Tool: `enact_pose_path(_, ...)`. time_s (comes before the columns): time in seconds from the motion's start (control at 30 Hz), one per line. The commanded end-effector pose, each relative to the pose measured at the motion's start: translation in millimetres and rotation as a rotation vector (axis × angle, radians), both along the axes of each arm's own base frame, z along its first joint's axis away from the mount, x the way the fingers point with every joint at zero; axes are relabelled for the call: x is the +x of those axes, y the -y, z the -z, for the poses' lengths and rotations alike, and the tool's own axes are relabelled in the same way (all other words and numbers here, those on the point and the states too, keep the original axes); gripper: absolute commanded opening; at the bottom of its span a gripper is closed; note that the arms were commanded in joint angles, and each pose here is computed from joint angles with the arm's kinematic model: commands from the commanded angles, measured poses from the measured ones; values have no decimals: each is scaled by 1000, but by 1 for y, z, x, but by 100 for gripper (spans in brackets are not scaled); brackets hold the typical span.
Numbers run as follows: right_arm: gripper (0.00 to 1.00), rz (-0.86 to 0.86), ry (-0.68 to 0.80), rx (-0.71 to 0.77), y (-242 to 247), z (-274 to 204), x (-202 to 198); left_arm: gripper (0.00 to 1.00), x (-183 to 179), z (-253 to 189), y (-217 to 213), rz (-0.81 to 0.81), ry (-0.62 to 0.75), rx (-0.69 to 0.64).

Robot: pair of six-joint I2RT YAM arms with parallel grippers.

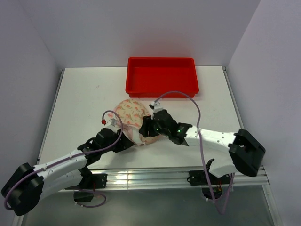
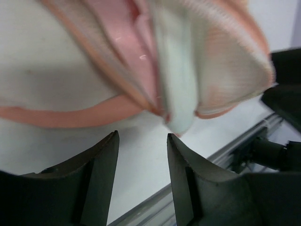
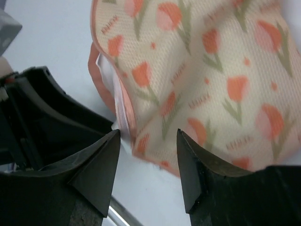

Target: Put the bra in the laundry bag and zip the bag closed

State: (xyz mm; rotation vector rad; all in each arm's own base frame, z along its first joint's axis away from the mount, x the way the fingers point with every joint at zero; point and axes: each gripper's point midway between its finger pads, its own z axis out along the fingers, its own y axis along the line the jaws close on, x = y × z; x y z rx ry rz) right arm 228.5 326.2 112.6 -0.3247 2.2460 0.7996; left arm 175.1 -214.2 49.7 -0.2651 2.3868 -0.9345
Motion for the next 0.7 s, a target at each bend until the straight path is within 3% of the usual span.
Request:
enact_pose_path(0.0, 57, 104, -24, 140, 14, -10, -11, 52, 11, -44, 33, 64, 119, -180)
enact_pose_path(0.2, 55, 208, -99, 229, 45, 24, -26, 52, 7, -42, 42, 117, 121, -191)
enact_pose_path(0.43, 58, 203, -202, 350, 40, 33, -27, 47, 21, -37, 44, 93, 136, -140)
enact_pose_path(0.53, 65, 229, -225, 396, 43, 36, -23, 42, 24, -32, 45, 93, 127, -125)
enact_pose_path(0.67, 66, 217, -287, 418, 38, 47, -24, 32, 26, -27, 43, 82, 127, -105)
